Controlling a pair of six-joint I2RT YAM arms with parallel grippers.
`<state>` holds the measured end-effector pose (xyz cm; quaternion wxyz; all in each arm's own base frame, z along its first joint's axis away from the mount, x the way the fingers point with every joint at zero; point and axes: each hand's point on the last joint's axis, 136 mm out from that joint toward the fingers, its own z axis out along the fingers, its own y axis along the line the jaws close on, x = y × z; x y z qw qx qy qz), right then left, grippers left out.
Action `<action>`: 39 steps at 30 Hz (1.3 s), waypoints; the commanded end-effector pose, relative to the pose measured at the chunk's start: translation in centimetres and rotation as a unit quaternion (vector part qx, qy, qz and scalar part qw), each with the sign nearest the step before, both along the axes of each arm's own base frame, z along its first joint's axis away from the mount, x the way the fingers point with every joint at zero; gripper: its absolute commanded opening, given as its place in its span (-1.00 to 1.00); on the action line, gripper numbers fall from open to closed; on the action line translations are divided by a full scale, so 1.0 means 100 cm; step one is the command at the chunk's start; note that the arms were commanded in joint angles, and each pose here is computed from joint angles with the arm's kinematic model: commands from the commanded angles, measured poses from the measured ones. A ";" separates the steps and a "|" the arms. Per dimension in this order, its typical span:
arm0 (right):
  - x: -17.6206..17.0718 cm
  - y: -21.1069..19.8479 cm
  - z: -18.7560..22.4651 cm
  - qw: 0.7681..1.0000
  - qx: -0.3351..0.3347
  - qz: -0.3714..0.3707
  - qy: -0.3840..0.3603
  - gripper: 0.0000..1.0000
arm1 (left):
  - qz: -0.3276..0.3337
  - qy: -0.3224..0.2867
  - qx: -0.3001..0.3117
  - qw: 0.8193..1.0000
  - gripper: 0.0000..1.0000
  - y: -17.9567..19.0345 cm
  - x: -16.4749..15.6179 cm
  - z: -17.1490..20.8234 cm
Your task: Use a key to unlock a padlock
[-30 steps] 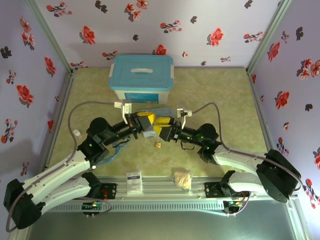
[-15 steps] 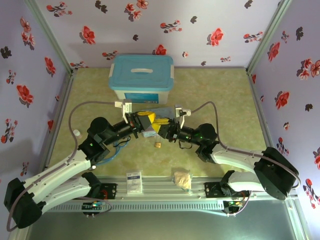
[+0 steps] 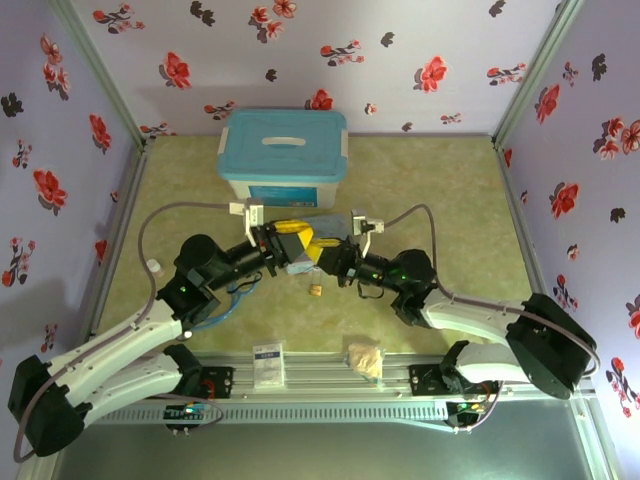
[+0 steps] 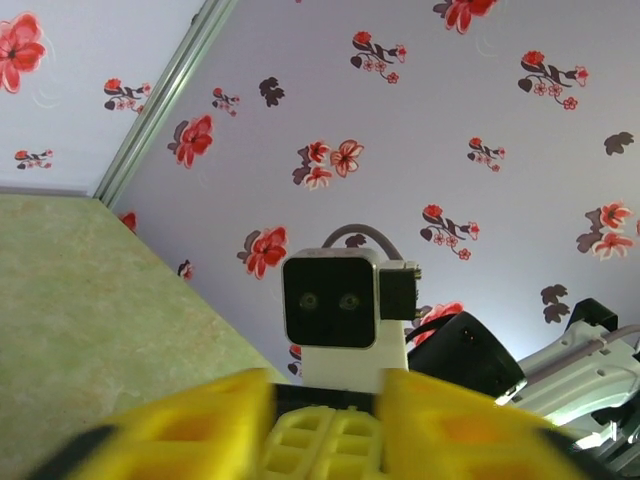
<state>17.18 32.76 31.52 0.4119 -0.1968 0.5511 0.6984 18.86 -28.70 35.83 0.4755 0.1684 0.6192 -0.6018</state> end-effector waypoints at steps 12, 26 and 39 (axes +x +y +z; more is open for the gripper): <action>0.025 -0.033 -0.057 0.979 -0.145 -0.136 0.055 -1.00 | 0.147 0.067 0.097 0.982 0.99 0.041 0.031 -0.016; 0.038 -0.108 -0.169 0.866 -0.378 -0.270 0.183 -1.00 | 0.094 0.235 0.302 0.919 0.54 -0.010 0.025 -0.201; 0.040 -0.119 -0.189 0.846 -0.394 -0.294 0.208 -1.00 | 0.100 0.253 0.377 0.886 -0.04 -0.015 0.035 -0.280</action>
